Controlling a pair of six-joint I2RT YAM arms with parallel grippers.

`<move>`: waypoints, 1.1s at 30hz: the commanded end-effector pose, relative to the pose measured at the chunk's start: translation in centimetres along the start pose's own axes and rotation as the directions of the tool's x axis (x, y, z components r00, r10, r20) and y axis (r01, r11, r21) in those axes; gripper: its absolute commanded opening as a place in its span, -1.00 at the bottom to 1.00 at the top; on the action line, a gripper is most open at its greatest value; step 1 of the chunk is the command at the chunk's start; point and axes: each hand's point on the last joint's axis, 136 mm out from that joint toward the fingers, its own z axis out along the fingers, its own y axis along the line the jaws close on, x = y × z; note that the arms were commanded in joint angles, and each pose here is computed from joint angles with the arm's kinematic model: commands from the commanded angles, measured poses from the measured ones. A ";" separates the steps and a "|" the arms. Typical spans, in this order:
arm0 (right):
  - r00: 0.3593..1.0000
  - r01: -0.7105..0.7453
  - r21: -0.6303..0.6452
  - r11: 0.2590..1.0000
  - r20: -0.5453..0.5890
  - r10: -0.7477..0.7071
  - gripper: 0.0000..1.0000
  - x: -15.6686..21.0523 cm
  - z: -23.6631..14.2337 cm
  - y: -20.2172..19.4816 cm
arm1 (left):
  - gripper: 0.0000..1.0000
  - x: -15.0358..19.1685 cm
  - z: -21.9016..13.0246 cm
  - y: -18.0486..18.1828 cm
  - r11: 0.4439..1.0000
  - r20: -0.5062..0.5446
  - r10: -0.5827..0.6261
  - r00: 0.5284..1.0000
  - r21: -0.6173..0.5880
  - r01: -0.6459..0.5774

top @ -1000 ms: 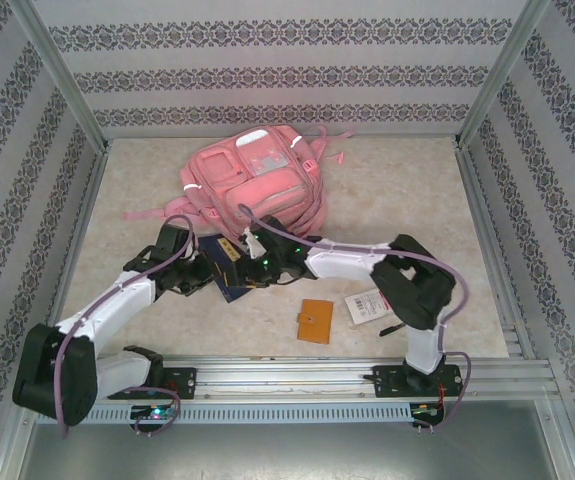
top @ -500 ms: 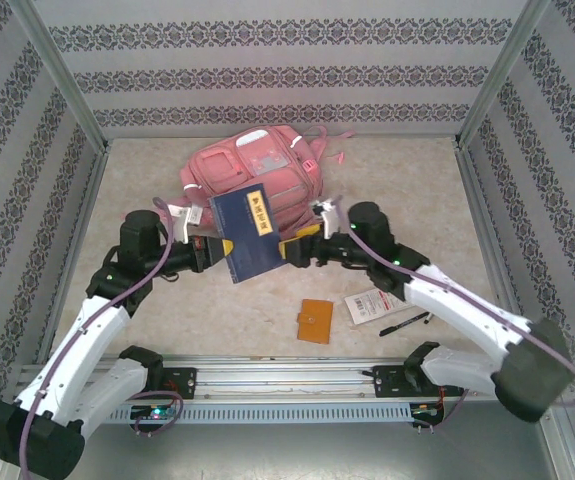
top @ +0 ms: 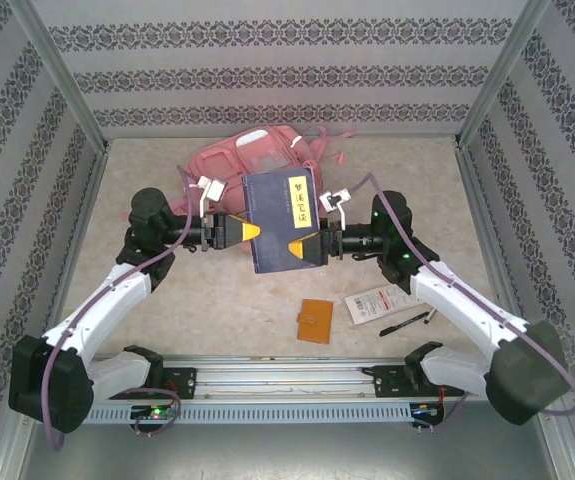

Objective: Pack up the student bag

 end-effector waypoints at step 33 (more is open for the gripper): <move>0.769 -0.636 0.673 0.378 0.590 0.244 -1.00 2.9 -19.1 -14.9 | 0.61 -0.5 -2.0 27.4 0.230 -0.577 0.017 0.816 -0.792 -0.565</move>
